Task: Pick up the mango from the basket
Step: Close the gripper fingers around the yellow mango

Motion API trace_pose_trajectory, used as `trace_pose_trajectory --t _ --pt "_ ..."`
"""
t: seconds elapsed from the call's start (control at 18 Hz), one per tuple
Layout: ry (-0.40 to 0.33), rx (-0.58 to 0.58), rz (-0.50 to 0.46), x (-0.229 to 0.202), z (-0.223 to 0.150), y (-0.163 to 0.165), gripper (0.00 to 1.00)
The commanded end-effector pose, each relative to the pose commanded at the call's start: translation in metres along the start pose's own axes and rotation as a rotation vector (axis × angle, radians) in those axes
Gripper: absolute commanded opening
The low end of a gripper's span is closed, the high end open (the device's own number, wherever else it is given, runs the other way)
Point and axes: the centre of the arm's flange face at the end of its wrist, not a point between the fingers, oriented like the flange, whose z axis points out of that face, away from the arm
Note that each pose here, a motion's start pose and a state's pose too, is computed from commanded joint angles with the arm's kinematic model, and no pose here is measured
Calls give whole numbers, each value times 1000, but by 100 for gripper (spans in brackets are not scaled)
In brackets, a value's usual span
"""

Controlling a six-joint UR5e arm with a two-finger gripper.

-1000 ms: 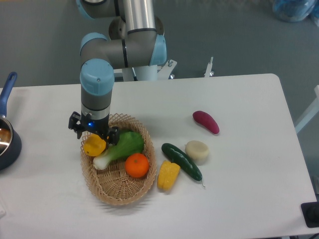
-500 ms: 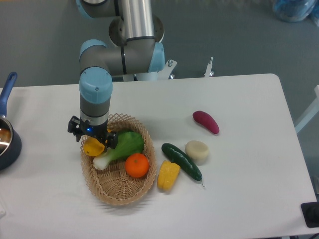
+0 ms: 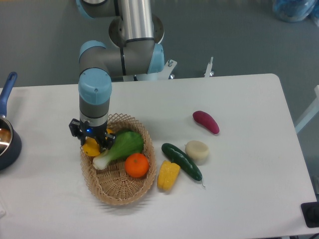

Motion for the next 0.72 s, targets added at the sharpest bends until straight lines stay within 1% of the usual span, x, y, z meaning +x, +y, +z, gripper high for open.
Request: trace_pose_trajectory --t 0.17,0.39,0.56,0.72 --pt "-9 19 15 0 -9 -6 31" --pt "-30 67 25 -6 -32 -19 31" --pt "-58 123 30 -12 -62 -36 31" --pt "-95 188 16 -30 -100 -40 30"
